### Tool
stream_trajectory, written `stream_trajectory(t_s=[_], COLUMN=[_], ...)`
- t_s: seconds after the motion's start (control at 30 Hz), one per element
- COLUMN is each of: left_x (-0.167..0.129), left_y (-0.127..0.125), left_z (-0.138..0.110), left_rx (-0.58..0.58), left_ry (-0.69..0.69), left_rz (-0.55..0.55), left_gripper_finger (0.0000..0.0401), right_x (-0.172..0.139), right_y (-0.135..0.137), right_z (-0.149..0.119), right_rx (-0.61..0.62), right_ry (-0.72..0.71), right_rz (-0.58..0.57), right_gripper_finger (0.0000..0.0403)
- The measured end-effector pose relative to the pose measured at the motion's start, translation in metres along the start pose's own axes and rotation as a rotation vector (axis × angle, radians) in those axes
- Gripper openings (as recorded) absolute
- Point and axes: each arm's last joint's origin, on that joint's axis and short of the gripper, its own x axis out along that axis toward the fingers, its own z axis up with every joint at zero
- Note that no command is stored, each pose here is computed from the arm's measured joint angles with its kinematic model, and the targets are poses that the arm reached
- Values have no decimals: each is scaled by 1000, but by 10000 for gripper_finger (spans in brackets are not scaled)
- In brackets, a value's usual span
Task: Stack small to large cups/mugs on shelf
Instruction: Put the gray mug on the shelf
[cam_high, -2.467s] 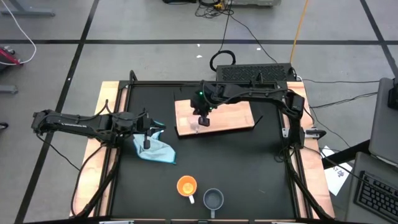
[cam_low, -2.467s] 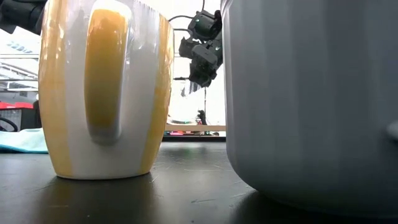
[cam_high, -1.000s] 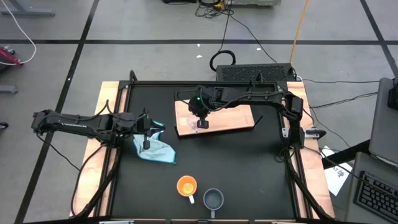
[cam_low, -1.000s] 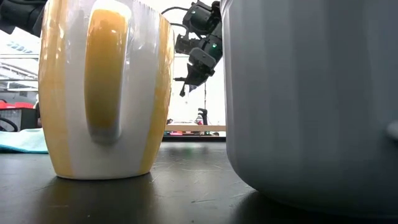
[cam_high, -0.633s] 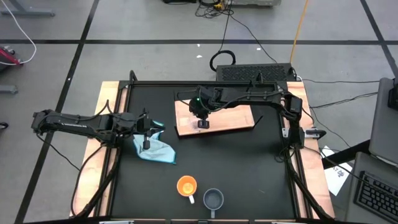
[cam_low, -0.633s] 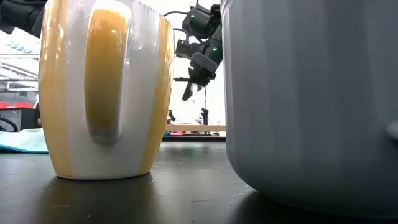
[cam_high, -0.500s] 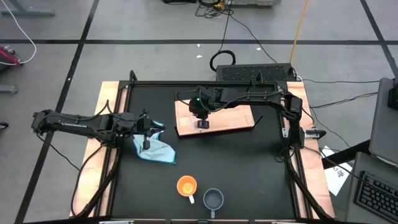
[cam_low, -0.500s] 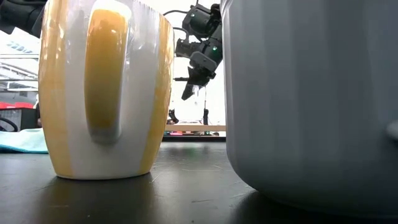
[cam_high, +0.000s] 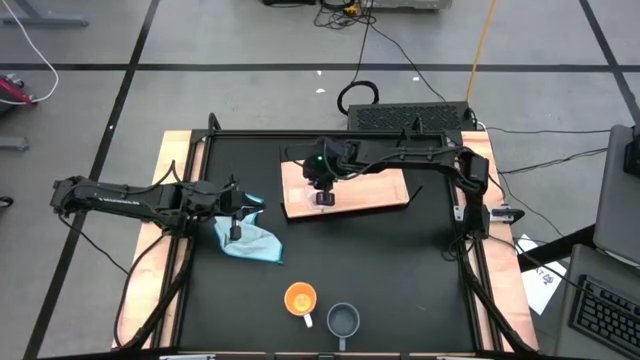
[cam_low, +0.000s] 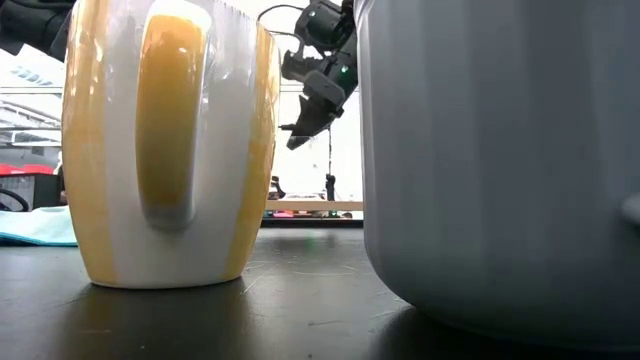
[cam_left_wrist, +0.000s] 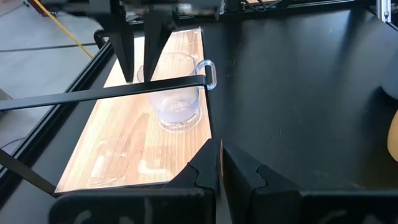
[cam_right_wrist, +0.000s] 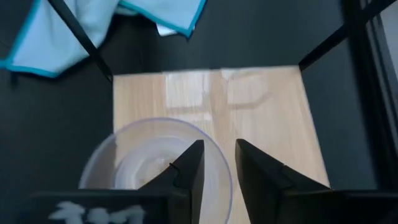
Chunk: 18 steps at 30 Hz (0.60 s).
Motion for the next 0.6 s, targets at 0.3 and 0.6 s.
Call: stream_trajectory(t_s=[0.3, 0.6], left_x=[0, 0], left_y=[0, -1], left_z=[0, -2], left_rx=[1, -1], left_ry=[2, 20], left_rz=[0, -27], left_gripper_finger=[24, 24], right_x=[-35, -102], right_y=[8, 40], right_z=[11, 16], right_rx=[12, -51], right_ry=[-60, -93], right_rz=[-3, 38], right_gripper_finger=[109, 36])
